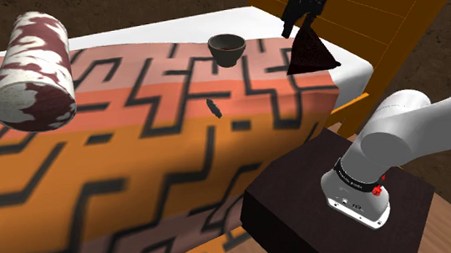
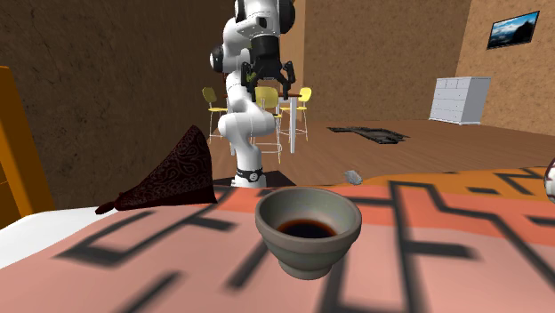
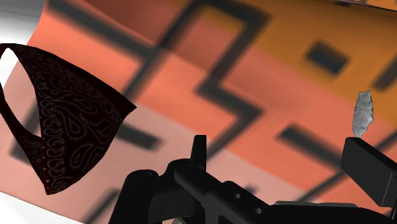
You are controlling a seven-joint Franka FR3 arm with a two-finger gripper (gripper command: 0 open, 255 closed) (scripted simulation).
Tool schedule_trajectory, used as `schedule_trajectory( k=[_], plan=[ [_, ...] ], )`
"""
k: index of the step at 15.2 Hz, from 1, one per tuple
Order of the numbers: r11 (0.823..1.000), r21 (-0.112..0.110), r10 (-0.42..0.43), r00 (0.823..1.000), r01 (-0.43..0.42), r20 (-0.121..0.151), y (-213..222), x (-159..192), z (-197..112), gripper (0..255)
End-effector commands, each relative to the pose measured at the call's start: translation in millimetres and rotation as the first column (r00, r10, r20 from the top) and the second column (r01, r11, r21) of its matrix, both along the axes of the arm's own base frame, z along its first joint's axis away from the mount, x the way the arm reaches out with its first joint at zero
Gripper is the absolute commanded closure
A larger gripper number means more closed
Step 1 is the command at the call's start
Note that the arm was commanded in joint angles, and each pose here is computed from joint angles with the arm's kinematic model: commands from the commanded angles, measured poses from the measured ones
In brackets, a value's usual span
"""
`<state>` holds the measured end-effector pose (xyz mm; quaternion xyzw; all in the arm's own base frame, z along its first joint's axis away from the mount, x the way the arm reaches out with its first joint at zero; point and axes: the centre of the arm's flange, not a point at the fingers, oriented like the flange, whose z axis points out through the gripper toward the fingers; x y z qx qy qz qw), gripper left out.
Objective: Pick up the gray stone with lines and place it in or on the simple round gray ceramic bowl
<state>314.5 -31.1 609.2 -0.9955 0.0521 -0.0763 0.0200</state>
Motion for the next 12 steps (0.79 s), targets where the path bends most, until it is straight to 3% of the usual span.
schedule_trajectory(
  k=[1, 12],
  plan=[
    [1.000, 0.000, 0.000, 1.000, 0.000, 0.000, 0.0, 0.0, 0.0, 0],
    [1.000, -0.010, -0.022, 0.997, 0.021, -0.079, 104.6, 72.2, -81.6, 0]
  ],
)
